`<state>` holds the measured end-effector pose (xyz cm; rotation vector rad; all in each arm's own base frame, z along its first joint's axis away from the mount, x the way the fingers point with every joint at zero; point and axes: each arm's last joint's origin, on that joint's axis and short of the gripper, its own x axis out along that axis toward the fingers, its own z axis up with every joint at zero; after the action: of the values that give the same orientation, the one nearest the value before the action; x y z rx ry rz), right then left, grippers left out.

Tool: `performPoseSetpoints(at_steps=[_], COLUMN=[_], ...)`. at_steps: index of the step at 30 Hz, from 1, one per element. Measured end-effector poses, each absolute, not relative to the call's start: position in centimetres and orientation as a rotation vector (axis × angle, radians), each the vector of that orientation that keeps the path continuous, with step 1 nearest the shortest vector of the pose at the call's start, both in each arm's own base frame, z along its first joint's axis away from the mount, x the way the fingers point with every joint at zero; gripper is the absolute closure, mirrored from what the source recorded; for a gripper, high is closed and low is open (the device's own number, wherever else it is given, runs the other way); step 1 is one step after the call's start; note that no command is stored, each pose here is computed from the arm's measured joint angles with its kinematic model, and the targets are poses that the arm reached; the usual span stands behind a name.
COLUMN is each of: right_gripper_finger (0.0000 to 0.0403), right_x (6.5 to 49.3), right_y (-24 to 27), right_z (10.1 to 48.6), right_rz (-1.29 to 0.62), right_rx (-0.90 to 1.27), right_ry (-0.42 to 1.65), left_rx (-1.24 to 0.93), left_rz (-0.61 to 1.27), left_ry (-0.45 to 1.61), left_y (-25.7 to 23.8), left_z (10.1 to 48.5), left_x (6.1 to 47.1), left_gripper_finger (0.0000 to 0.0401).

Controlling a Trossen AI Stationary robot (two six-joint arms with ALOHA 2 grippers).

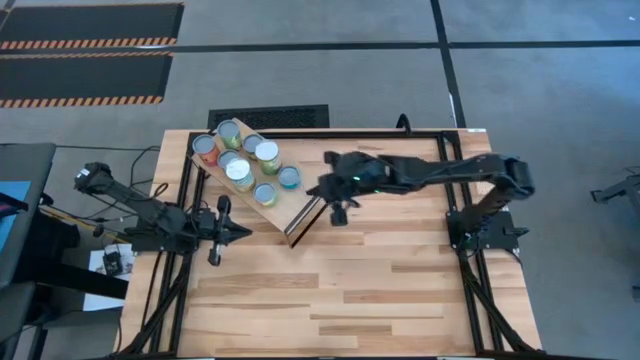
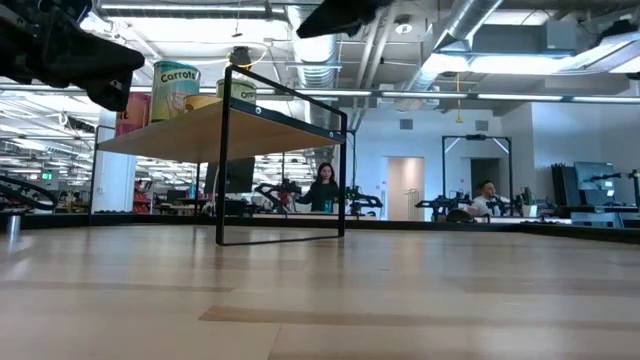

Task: Pick and place cans onto a shelf
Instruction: Return to Home Position

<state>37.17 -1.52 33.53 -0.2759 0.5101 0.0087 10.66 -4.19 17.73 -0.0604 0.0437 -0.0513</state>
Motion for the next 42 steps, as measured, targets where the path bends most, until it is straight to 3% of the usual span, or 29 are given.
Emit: performPoseSetpoints(at_steps=[10, 28, 42], right_gripper_finger=[0.0398, 0.0398, 0.0397], right_x=[28.6, 15.2, 8.9], right_y=[-1.0, -0.9, -0.7], right_z=[29.2, 24.9, 20.3], right_rz=[0.042, 0.017, -0.006], right_rx=[-0.231, -0.198, -0.198], right_ry=[0.235, -0.006, -0.169], left_rx=[-0.046, 0.000, -0.033], left_rz=[-0.007, -0.024, 0.017], left_ry=[-0.058, -0.053, -0.047], left_y=[-3.2, 0.3, 1.2], left_z=[18.7, 18.5, 17.1], left_x=[10.1, 9.9, 9.8], left_gripper_finger=[0.0401, 0.0401, 0.0401])
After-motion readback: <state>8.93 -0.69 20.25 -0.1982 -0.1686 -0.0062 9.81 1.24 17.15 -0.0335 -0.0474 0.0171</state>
